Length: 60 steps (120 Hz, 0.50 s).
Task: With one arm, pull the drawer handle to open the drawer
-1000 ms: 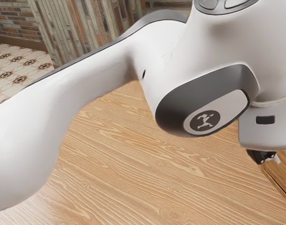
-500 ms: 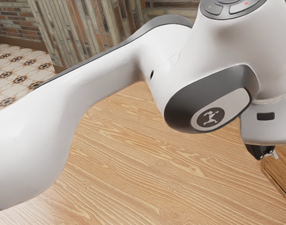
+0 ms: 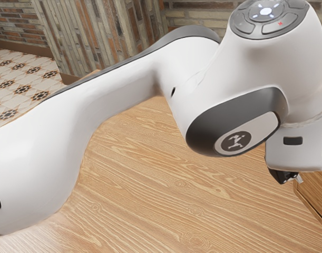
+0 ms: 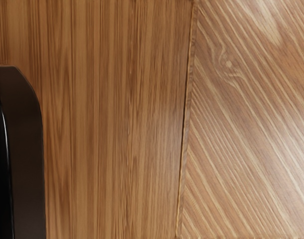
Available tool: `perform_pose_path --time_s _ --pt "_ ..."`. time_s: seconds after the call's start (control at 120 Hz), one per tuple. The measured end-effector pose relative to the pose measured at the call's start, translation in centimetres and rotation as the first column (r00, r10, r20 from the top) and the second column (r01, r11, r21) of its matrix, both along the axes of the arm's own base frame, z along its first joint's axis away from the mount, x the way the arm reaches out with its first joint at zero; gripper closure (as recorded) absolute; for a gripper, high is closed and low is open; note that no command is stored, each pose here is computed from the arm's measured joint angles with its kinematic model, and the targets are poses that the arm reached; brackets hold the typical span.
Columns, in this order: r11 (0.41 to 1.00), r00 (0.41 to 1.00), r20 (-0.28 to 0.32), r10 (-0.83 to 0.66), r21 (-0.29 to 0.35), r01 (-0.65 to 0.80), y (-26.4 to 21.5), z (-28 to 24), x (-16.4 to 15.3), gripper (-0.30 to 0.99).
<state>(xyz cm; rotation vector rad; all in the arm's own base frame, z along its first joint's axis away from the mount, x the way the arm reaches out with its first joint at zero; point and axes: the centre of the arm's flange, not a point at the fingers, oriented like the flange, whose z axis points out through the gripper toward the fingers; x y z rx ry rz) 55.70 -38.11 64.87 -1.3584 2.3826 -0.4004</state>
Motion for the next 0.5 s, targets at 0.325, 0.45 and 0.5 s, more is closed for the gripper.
perform_pose_path --time_s 0.325,0.45,0.5 --pt "0.997 0.999 -0.024 0.043 0.072 -0.041 7.0 1.7 -6.9 0.10" --pt "0.998 0.997 0.037 0.067 -0.001 -0.067 12.9 7.3 -12.2 0.05" --pt "0.996 0.996 0.069 0.062 -0.061 -0.058 14.8 10.4 -14.4 0.03"
